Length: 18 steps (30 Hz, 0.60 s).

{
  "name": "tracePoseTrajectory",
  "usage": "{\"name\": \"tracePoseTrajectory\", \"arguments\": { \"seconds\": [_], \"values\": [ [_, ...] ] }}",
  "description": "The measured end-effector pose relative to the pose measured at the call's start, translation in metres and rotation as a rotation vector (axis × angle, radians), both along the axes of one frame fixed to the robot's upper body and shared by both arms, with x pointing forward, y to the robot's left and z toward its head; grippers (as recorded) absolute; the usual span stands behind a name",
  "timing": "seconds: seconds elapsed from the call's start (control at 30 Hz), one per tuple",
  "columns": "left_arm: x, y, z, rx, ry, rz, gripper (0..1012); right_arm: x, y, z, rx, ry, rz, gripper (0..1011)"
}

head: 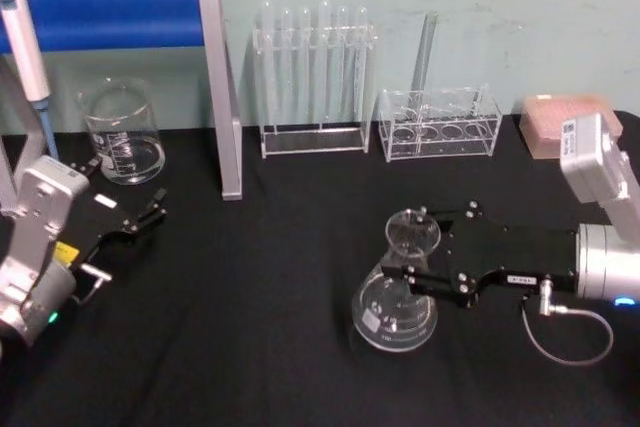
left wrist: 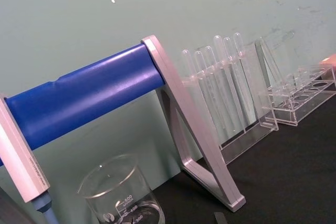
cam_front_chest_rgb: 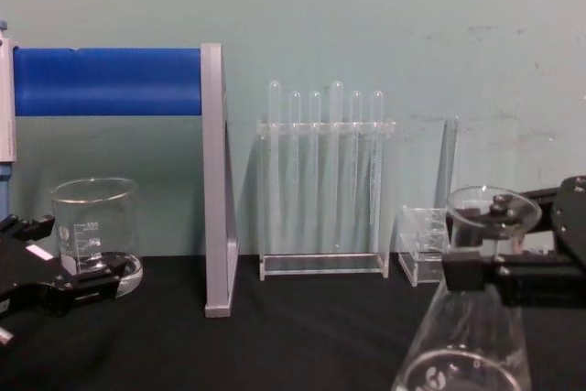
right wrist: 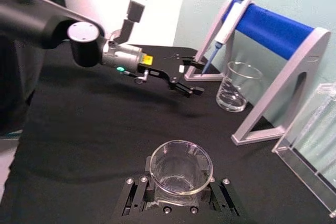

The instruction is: Grasp the erlenmeyer flask with one hand, shake it three times, then place it back.

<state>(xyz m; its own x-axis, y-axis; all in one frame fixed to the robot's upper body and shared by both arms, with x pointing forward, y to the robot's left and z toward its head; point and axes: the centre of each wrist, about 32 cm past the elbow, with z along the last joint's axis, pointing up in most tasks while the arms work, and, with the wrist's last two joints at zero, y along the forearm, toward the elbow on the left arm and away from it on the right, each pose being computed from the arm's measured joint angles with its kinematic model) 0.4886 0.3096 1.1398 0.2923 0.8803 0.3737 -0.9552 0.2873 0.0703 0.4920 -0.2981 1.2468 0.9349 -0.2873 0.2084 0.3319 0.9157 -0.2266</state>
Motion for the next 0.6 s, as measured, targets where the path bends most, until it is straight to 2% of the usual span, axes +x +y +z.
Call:
{"name": "tracePoseTrajectory", "arguments": {
  "seconds": [0.3, 0.43, 0.6],
  "values": [
    [0.0000, 0.0000, 0.0000, 0.000, 0.000, 0.000, 1001, 0.0006, -0.0009, -0.0003, -0.014, -0.001, 0.033, 457],
    [0.0000, 0.0000, 0.0000, 0.000, 0.000, 0.000, 1001, 0.0020, 0.0006, -0.0008, -0.002, -0.004, -0.010, 457],
    [0.0000, 0.0000, 0.0000, 0.000, 0.000, 0.000, 1001, 0.0049, 0.0036, -0.0003, 0.028, 0.000, -0.126, 457]
  ]
}}
